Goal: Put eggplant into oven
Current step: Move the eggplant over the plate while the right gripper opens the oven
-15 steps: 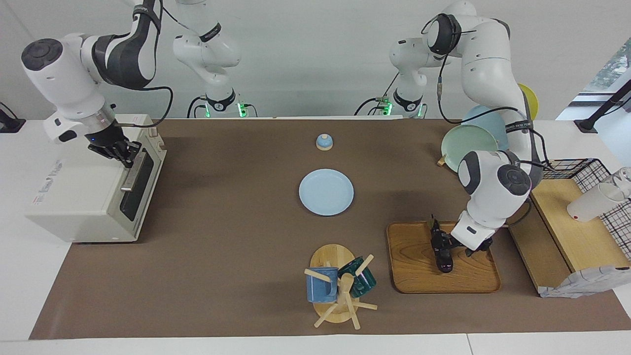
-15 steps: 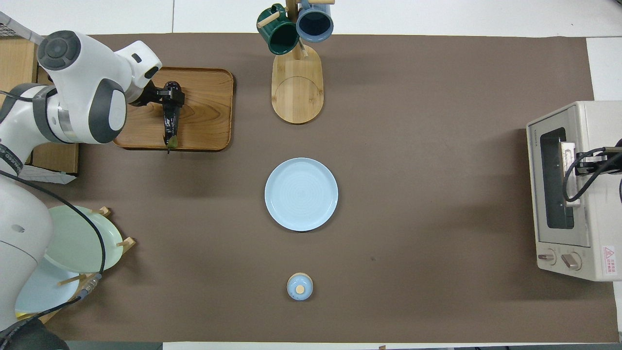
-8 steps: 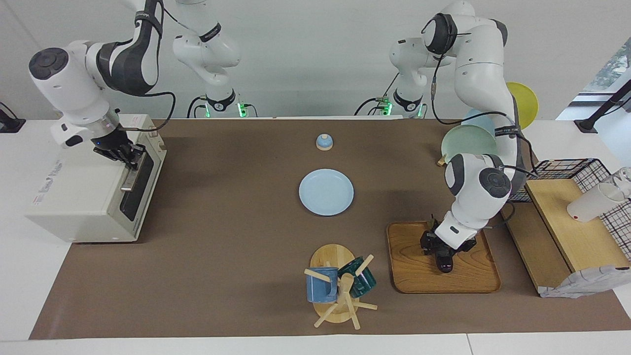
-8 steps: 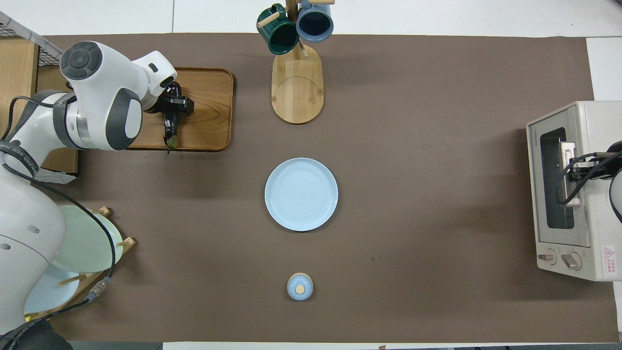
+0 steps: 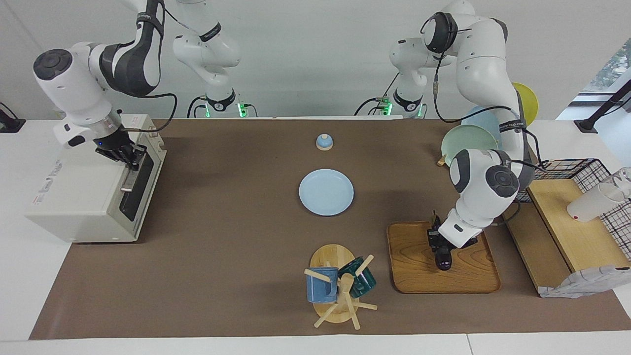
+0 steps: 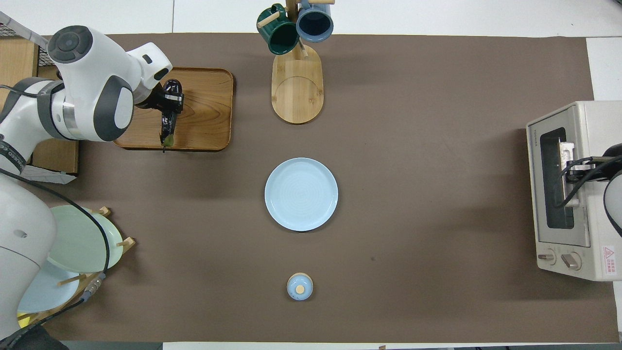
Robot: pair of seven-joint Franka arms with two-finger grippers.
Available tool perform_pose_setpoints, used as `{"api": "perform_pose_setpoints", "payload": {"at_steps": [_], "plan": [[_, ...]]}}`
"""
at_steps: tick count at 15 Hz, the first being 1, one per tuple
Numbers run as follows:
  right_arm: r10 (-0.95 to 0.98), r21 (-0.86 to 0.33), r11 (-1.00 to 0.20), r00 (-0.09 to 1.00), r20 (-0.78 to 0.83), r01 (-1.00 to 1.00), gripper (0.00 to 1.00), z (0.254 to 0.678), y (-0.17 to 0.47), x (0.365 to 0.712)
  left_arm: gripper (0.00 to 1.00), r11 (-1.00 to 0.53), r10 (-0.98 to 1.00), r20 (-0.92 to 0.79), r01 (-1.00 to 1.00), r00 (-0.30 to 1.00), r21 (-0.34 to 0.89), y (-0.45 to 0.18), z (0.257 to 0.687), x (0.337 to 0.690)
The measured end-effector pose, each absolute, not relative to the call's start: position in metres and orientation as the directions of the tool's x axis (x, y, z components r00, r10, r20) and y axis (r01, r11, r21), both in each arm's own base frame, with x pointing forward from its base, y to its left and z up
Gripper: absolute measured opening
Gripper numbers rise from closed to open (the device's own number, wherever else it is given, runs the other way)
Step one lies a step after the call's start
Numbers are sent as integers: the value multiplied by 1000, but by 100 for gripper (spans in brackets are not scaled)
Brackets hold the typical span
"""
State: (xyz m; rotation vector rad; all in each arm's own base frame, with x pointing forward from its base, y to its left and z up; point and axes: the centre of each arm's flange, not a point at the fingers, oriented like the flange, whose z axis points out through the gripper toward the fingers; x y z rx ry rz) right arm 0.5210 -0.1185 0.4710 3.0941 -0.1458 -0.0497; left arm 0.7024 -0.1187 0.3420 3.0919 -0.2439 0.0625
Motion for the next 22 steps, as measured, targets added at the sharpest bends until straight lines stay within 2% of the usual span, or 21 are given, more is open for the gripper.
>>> {"api": "perform_pose_setpoints", "payload": {"at_steps": [2, 5, 9, 13, 17, 19, 22], "plan": [[-71, 44, -997, 997, -12, -71, 1, 467, -104, 518, 37, -995, -92, 37, -94, 995, 37, -128, 375, 694], [-54, 38, -998, 998, -9, -54, 1, 457, -78, 519, 37, -999, -32, 4, -32, 999, 24, -166, 428, 664], [-37, 8, -999, 999, -20, -37, 1, 438, -55, 523, 37, -998, 47, -20, 48, 999, 27, -249, 456, 610], [-10, 1, -1000, 1000, -13, -10, 1, 408, -28, 526, 37, -998, 50, -29, 51, 998, 33, -325, 439, 560], [-10, 1, -1000, 1000, 13, -10, 1, 377, -9, 526, 37, -997, 43, 18, 42, 999, 67, -382, 391, 499], [-8, 1, -1000, 1000, 21, -8, 1, 364, -3, 525, 37, -997, 32, 16, 31, 999, 69, -400, 368, 475], [-12, 1, -1000, 1000, 18, -12, 1, 349, 2, 527, 37, -997, 26, 21, 24, 999, 76, -408, 341, 457]]}}
